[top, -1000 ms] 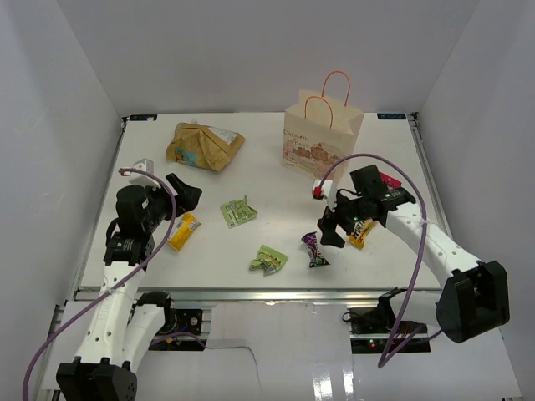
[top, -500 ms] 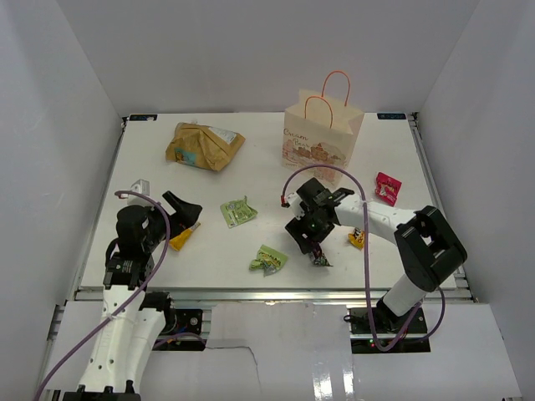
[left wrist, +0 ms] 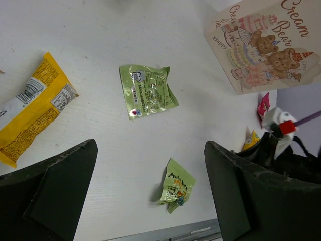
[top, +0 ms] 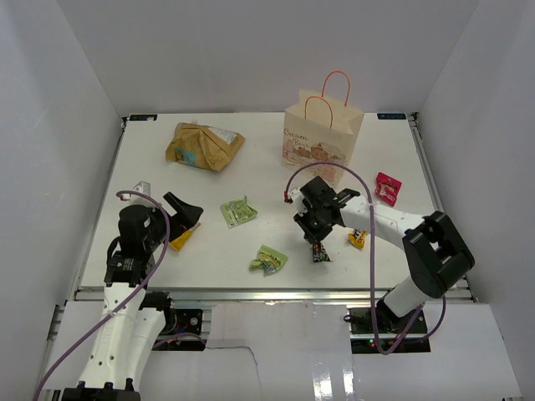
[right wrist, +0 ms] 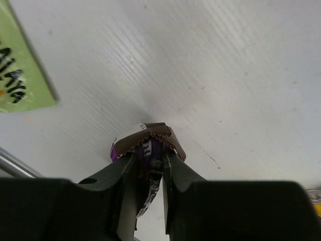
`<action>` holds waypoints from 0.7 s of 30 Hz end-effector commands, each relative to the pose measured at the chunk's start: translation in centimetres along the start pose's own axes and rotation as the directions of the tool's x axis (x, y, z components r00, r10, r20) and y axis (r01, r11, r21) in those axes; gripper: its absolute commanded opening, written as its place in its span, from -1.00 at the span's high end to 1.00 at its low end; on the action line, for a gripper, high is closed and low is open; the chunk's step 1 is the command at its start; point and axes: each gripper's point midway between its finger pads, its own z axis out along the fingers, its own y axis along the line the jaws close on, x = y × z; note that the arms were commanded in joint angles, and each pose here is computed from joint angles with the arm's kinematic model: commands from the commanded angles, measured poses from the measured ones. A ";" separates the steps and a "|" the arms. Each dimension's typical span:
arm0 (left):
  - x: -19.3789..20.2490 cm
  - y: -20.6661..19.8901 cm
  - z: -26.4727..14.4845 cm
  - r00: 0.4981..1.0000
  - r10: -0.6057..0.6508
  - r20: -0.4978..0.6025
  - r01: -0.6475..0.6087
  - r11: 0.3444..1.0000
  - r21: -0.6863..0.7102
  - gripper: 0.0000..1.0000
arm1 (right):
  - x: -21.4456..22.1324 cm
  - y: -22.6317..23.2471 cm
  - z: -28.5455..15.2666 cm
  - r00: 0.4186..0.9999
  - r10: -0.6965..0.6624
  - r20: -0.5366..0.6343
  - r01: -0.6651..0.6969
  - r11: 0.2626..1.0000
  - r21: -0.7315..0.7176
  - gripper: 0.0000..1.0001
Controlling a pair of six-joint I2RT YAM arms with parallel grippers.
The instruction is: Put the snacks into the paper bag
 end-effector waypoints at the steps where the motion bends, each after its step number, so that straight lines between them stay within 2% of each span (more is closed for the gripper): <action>1: 0.6 0.0 0.3 1.000 -0.007 -0.028 0.007 1.000 0.011 -0.96 | -6.5 0.1 -5.4 0.954 -0.157 0.257 0.160 0.987 0.008 0.76; 3: 0.8 -0.2 0.5 0.999 -0.007 -0.039 0.008 1.000 0.024 -0.96 | -9.4 -1.3 -8.4 0.903 -0.260 0.343 0.248 0.966 0.079 0.78; 6: 1.3 0.0 1.0 0.998 -0.013 -0.065 0.015 1.000 0.028 -0.96 | -15.1 -4.3 -15.1 0.785 -0.325 0.527 0.276 0.946 0.172 0.79; 7: 1.5 0.1 1.2 0.997 -0.014 -0.075 0.016 1.000 0.026 -0.96 | -17.9 -4.9 -18.8 0.707 -0.373 0.602 0.301 0.928 0.221 0.79; 9: 1.8 0.3 1.4 0.996 -0.017 -0.093 0.019 1.000 0.022 -0.96 | -20.1 -7.6 -22.5 0.656 -0.384 0.650 0.262 0.923 0.281 0.79; 10: 2.0 0.4 1.5 0.995 -0.020 -0.099 0.022 1.000 0.020 -0.96 | -22.3 -8.2 -26.8 0.586 -0.404 0.703 0.240 0.915 0.326 0.79; 12: 2.0 0.3 1.6 0.995 -0.019 -0.100 0.022 0.999 0.026 -0.96 | -23.8 -10.5 -29.4 0.559 -0.385 0.734 0.177 0.921 0.348 0.79; 13: 2.0 0.3 1.6 0.995 -0.019 -0.100 0.022 0.999 0.026 -0.96 | -24.9 -11.1 -32.8 0.509 -0.388 0.768 0.137 0.918 0.373 0.79; 17: 2.0 0.3 1.7 0.995 -0.014 -0.097 0.017 0.999 0.031 -0.96 | -27.4 -13.6 -37.1 0.429 -0.413 0.803 0.019 0.893 0.449 0.79; 21: 2.1 0.4 2.1 0.994 -0.010 -0.110 0.013 1.000 0.027 -0.96 | -30.0 -17.6 -38.0 0.412 -0.434 0.801 -0.082 0.858 0.507 0.78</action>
